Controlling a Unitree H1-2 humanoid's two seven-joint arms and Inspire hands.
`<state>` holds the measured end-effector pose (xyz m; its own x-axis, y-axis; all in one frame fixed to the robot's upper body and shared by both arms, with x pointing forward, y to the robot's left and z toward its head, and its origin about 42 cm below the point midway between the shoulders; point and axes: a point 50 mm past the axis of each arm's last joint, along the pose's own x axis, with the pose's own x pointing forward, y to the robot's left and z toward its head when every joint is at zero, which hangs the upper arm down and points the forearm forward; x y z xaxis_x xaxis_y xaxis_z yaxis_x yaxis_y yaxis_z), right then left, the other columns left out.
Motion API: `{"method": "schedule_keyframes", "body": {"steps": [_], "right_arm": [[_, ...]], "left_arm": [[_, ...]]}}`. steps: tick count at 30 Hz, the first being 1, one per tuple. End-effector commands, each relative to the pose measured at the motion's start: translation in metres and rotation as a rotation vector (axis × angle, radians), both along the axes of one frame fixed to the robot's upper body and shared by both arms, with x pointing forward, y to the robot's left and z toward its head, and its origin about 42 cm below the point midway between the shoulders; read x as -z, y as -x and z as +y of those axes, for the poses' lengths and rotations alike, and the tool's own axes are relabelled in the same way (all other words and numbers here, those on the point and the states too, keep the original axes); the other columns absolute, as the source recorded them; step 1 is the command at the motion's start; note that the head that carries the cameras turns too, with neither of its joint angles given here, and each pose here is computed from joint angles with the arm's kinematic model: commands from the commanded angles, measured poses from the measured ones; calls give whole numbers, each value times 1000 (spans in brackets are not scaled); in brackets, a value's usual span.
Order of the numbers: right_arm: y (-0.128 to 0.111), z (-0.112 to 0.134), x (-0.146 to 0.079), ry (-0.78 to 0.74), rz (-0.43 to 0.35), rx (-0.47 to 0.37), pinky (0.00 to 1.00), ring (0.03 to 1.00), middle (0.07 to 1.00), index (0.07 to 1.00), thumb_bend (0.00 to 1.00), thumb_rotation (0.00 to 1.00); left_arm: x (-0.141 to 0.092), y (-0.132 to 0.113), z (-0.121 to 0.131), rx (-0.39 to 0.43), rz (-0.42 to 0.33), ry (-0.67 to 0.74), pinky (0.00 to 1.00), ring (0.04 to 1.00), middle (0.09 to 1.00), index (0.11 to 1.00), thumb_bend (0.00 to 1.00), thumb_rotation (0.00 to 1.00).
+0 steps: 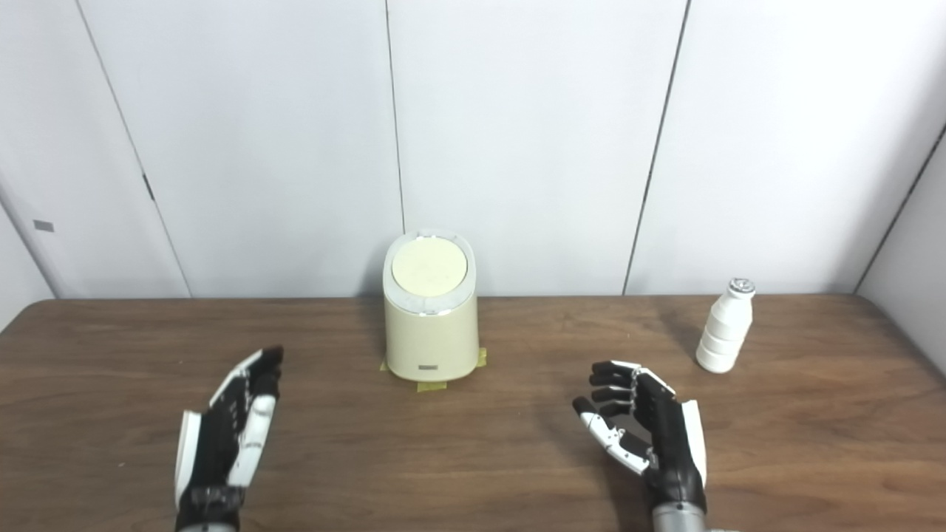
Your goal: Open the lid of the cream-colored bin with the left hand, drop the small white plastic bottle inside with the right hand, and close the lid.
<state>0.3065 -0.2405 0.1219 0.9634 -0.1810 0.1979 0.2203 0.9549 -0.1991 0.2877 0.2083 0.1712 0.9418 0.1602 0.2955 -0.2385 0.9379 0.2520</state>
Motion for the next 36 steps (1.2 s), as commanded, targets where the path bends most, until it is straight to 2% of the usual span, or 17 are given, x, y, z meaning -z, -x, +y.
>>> {"method": "schedule_keyframes", "body": {"steps": [1,3,6,10,12,16,20,26,31,36], "right_arm": [[-7,4,-6,25,-55,-16,484,574,612,607,278,151],[-7,5,-6,24,-57,-20,483,575,614,608,277,150],[-8,7,-5,21,-51,-17,487,577,616,610,284,173],[-10,8,-4,26,-56,-25,493,582,621,615,280,140],[-11,8,-3,26,-62,-29,494,584,622,616,281,135],[-11,10,-3,13,-55,-20,497,579,617,613,284,145],[-11,10,-3,23,-50,-22,504,587,624,621,281,165],[-12,12,-1,20,-51,-24,501,585,619,612,282,135],[-14,13,0,22,-56,-27,496,583,617,609,287,151],[-14,14,0,15,-52,-24,500,586,621,611,287,181]], "left_arm": [[-31,-14,-4,13,-87,-23,750,827,838,834,633,910],[-38,-20,-5,13,-90,-28,774,837,844,843,654,967],[-50,-33,-8,7,-89,-43,824,866,868,871,664,995],[-67,-51,-15,18,-74,-47,899,936,941,950,650,948],[-73,-58,-16,32,-66,-49,917,970,983,987,644,877],[-89,-75,-20,33,-43,-94,928,997,1000,1000,698,783],[-103,-93,-28,20,-12,-151,931,1000,1000,1000,756,741],[-115,-112,-38,1,-1,-171,902,996,1000,1000,797,626],[-120,-130,-45,-32,13,-246,848,977,1000,1000,829,638],[-125,-142,-49,-50,26,-288,862,999,1000,1000,833,654]]}}
